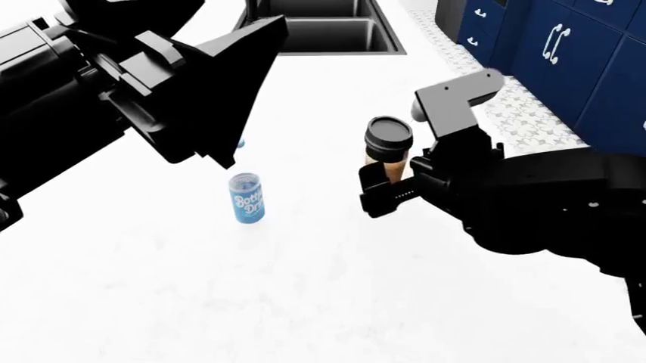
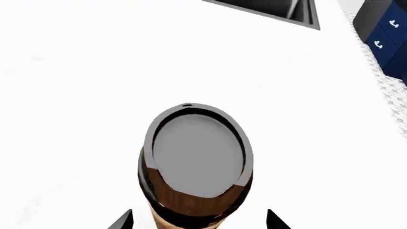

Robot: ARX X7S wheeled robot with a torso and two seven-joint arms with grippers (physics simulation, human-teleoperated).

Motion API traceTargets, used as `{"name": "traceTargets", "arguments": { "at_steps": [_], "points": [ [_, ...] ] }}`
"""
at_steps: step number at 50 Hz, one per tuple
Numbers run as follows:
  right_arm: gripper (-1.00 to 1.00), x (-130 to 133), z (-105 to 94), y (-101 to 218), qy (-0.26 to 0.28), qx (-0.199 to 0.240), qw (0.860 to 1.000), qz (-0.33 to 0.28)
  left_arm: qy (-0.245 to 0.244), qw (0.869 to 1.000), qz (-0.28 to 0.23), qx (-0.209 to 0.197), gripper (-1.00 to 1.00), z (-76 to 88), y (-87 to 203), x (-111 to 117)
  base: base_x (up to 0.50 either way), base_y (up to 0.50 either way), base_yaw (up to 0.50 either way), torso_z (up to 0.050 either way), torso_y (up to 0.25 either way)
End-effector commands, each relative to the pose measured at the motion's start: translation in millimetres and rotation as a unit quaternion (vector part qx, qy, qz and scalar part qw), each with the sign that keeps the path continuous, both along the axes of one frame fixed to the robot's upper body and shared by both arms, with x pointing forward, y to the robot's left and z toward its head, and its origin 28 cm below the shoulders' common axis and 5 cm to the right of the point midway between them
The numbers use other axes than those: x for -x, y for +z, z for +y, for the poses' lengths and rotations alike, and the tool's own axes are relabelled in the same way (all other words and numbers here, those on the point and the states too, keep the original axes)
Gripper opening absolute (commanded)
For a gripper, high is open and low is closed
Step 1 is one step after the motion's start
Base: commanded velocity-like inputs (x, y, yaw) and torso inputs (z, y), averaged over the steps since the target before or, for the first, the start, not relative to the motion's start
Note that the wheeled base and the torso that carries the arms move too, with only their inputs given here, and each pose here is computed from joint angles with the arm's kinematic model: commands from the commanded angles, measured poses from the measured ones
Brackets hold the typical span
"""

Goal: Move the drinks to the dining counter.

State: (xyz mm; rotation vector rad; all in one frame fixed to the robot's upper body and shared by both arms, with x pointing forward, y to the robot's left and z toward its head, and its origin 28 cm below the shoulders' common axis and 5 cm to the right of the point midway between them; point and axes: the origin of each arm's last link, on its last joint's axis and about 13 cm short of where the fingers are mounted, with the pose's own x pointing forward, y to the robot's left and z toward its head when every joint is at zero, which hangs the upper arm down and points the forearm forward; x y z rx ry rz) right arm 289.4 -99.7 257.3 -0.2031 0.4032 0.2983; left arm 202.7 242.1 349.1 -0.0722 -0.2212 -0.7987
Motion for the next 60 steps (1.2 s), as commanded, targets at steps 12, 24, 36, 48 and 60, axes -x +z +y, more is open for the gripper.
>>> {"name": "traceTargets", "arguments": {
  "at_steps": [12,24,36,48,60],
  "points": [
    [1.00,55.4,-11.7,30.1,0.013,0.010,1.000,-0.026,-0.007,1.000,-0.006,-0.002,1.00,-4.7,4.3,-0.6,0.00,0.00,0.00,0.000,0.000],
    [1.00,80.0,-20.5,73.3,-0.046,0.008,0.992,-0.118,-0.003,1.000,-0.021,-0.001,1.00,-4.5,14.3,5.0,0.00,0.00,0.00,0.000,0.000],
    [1.00,101.4,-21.7,116.1,-0.086,-0.010,0.969,-0.231,0.054,0.996,-0.069,0.014,1.00,-1.1,31.4,14.5,0.00,0.00,0.00,0.000,0.000],
    [1.00,120.0,-15.4,137.2,-0.088,-0.032,0.952,-0.290,0.109,0.989,-0.103,0.019,1.00,1.6,40.5,25.9,0.00,0.00,0.00,0.000,0.000],
    [1.00,141.9,-14.6,157.9,-0.095,-0.060,0.932,-0.344,0.122,0.984,-0.123,0.033,1.00,5.2,54.8,39.1,0.00,0.00,0.00,0.000,0.000]
  ]
}}
